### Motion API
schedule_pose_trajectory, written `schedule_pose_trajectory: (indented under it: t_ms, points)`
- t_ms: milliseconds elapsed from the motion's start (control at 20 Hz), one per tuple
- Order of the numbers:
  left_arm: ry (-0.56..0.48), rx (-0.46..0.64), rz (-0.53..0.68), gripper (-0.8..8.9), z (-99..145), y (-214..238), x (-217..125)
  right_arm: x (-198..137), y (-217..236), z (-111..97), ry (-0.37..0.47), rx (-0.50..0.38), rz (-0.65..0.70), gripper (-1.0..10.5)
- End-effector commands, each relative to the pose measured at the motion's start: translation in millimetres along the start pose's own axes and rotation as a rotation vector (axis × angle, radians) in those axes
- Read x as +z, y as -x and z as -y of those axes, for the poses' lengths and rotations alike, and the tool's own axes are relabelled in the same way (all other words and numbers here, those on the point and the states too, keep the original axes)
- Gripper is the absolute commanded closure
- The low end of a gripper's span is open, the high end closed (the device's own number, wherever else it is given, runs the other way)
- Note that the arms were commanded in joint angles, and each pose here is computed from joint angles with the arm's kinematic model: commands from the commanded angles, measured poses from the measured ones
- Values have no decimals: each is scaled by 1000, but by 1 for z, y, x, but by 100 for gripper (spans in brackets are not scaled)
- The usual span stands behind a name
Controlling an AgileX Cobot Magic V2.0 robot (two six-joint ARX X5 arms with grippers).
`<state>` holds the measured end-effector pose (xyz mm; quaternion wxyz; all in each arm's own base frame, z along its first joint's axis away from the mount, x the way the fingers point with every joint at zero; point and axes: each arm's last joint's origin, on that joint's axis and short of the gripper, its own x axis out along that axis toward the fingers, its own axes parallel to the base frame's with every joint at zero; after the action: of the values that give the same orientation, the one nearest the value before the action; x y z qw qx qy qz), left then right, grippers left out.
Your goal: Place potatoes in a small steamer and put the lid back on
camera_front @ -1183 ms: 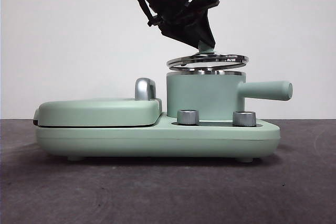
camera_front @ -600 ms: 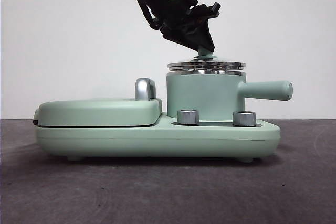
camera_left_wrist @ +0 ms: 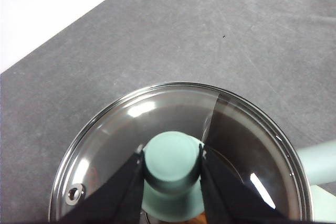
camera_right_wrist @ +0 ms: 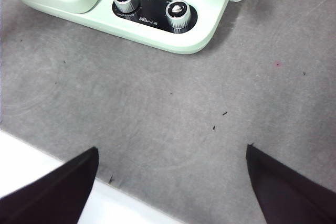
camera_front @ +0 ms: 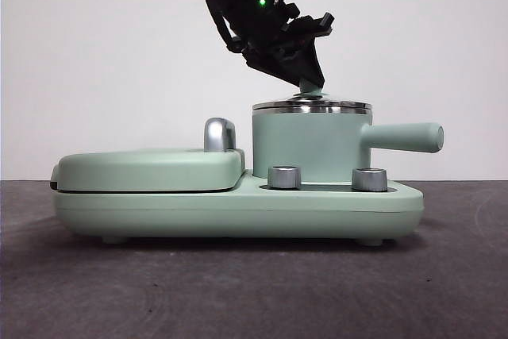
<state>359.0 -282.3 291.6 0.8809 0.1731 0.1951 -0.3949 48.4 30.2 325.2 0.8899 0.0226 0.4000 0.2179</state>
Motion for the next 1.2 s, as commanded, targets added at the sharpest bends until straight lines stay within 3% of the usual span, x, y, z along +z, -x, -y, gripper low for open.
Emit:
schedule_pose_trajectory:
  t_ms: [50,350,400,600,800,1000,1200]
  points:
    - [-3,-11,-24,798,3,-12,-4,2,2,-1,-6,5,17,501]
    - [-3,-11,-24,776,3,-12,-4,3,2,-1,-6,8,29,501]
    - [-3,-11,-24,745,3,-12,-4,4,2,-1,-7,10,35,501]
    - [48,-6,3,437,3,-6,3,6,2,-2,-14,15,51,501]
    - [95,-1,28,406,1,32,28,7,2,-2,-17,19,66,501]
    - [146,-20,-81,407,6,96,40,8,2,-2,-18,22,74,501]
    - [289,-123,-296,409,19,156,30,13,3,-4,-17,42,128,501]
